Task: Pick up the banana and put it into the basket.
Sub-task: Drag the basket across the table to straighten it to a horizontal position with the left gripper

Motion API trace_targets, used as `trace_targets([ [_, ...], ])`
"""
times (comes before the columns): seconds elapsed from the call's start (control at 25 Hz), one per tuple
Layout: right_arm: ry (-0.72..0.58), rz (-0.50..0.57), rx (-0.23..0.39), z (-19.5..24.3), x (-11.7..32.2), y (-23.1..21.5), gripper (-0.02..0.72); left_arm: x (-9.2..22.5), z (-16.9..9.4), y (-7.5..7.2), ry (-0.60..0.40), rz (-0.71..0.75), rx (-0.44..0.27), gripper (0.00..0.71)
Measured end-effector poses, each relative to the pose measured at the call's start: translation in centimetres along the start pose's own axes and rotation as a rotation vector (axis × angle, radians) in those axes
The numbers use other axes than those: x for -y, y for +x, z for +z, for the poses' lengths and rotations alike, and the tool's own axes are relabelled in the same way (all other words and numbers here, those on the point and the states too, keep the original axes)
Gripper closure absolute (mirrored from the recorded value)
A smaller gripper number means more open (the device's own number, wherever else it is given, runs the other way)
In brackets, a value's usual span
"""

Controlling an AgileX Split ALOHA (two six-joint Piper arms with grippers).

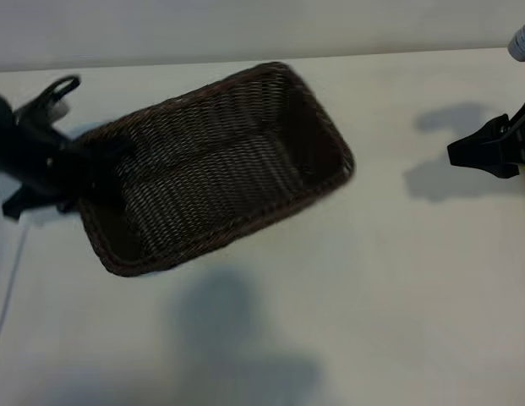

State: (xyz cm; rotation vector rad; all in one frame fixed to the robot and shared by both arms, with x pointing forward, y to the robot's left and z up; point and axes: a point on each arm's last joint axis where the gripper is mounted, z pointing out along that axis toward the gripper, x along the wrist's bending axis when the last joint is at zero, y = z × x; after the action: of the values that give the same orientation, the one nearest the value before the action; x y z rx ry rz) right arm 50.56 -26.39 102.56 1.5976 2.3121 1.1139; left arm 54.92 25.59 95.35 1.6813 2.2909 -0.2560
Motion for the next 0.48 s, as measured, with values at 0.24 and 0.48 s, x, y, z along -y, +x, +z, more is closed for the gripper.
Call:
trace_targets([
  [0.24,0.000,0.000,0.000,0.0,0.0,0.0,0.097,-2.1,1.2,-4.7,0.095,0.269,-0.044,0.553],
  [0.48,0.000,0.000,0.000,0.0,0.0,0.0,0.097,-3.7,5.1,-8.5,0.132,0.362,-0.059,0.553],
])
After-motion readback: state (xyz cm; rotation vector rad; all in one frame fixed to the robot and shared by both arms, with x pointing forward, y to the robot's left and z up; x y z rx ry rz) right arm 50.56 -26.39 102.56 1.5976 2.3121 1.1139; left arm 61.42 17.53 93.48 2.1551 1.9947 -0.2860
